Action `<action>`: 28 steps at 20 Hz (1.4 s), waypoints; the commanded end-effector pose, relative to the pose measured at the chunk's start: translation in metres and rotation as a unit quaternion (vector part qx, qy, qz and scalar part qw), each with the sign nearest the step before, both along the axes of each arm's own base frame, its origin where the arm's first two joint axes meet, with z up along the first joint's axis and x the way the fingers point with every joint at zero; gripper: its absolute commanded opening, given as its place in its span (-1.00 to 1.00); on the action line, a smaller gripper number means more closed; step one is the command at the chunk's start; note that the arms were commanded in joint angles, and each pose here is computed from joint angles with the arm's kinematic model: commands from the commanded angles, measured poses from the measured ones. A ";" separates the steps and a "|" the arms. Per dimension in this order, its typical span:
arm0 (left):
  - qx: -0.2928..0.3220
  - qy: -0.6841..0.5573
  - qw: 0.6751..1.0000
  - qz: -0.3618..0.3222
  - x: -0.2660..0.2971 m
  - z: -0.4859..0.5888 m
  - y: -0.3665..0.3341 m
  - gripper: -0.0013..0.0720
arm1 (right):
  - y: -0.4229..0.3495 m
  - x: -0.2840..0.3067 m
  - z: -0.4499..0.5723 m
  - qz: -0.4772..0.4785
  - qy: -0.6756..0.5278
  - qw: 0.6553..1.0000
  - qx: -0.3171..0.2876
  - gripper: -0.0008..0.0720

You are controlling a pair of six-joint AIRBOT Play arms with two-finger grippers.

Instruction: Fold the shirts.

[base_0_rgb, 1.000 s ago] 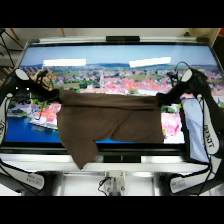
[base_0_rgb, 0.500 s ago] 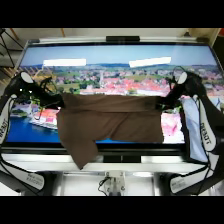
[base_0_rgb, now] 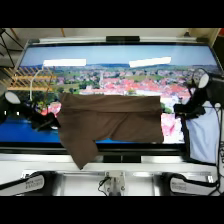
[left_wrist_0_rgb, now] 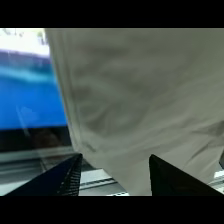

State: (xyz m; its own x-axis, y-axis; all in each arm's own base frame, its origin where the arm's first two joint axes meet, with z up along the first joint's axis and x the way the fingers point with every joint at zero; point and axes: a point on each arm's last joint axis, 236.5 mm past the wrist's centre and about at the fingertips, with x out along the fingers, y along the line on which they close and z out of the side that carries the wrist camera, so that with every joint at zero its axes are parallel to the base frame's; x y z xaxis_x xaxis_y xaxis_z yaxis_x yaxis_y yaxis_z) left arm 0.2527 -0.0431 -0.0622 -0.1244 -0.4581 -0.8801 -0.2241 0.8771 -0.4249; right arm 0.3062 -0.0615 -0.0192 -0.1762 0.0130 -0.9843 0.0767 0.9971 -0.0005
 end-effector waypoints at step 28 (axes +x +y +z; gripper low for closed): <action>-0.047 -0.142 0.988 0.027 0.000 -0.003 -0.052 -0.88 | 0.111 -0.015 -0.075 -0.030 -0.078 0.986 0.143 -0.79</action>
